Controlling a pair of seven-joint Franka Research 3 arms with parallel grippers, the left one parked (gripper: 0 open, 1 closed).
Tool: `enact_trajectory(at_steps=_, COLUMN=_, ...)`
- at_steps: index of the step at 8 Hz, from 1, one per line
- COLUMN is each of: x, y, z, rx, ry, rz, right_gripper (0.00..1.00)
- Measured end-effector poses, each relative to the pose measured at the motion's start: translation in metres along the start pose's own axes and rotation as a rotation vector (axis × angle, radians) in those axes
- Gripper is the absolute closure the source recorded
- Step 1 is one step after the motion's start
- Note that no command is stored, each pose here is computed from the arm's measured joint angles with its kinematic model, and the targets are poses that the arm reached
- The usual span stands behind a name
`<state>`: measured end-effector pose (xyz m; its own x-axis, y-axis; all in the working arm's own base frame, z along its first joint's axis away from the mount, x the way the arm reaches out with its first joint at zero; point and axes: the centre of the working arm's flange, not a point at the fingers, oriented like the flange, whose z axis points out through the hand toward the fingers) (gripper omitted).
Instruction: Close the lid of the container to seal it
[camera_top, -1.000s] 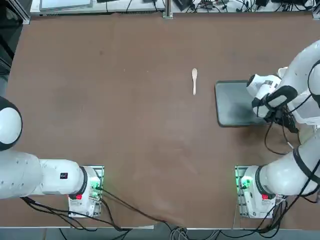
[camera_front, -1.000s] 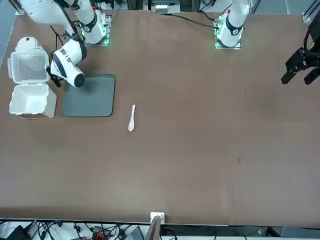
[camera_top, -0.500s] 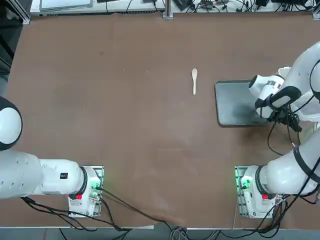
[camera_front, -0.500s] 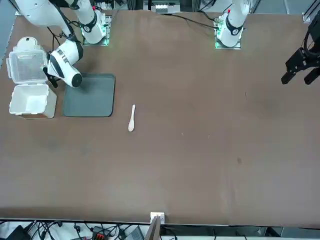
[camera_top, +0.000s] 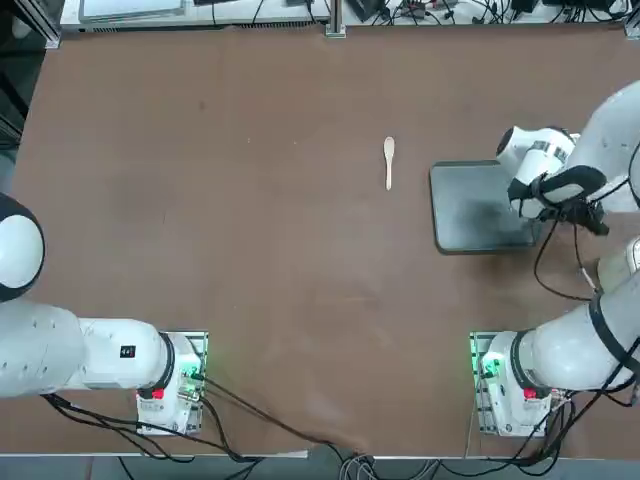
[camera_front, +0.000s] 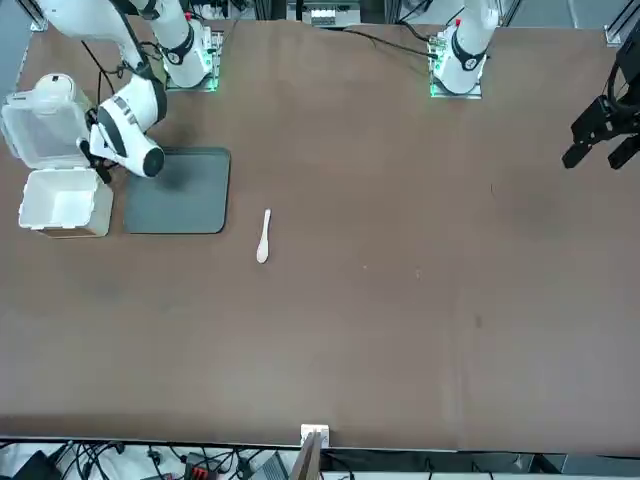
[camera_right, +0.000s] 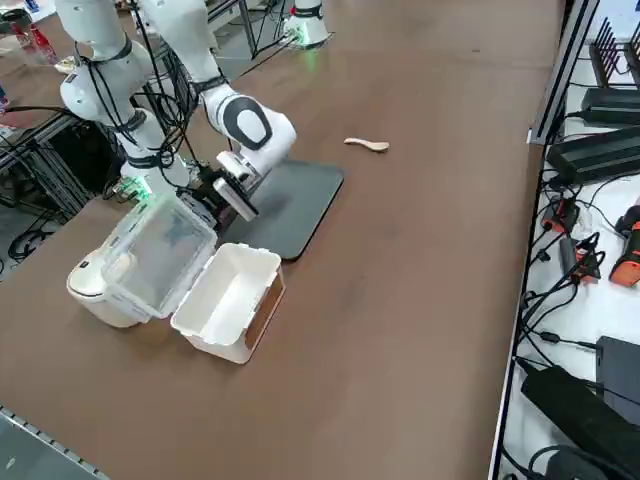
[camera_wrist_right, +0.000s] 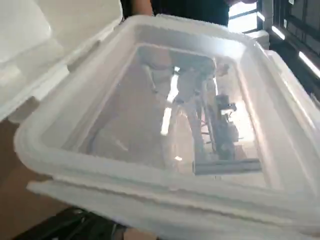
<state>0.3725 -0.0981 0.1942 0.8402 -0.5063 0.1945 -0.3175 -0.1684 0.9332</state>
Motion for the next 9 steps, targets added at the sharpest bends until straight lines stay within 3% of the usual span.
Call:
enact_trajectory(at_steps=3, x=0.04, y=0.03, z=-0.024, rx=0.012, ry=0.01, rz=-0.07, right_gripper=0.96)
enact_trajectory(at_steps=4, x=0.062, y=0.043, z=-0.038, rx=0.032, ry=-0.018, rz=-0.091, right_gripper=0.97)
enact_trajectory(at_steps=6, x=0.119, y=0.089, z=-0.083, rx=0.137, ry=-0.126, rz=-0.166, right_gripper=0.97)
enact_trajectory(at_steps=9, x=0.176, y=0.159, z=-0.123, rx=0.36, ry=-0.133, rz=-0.275, right_gripper=0.98)
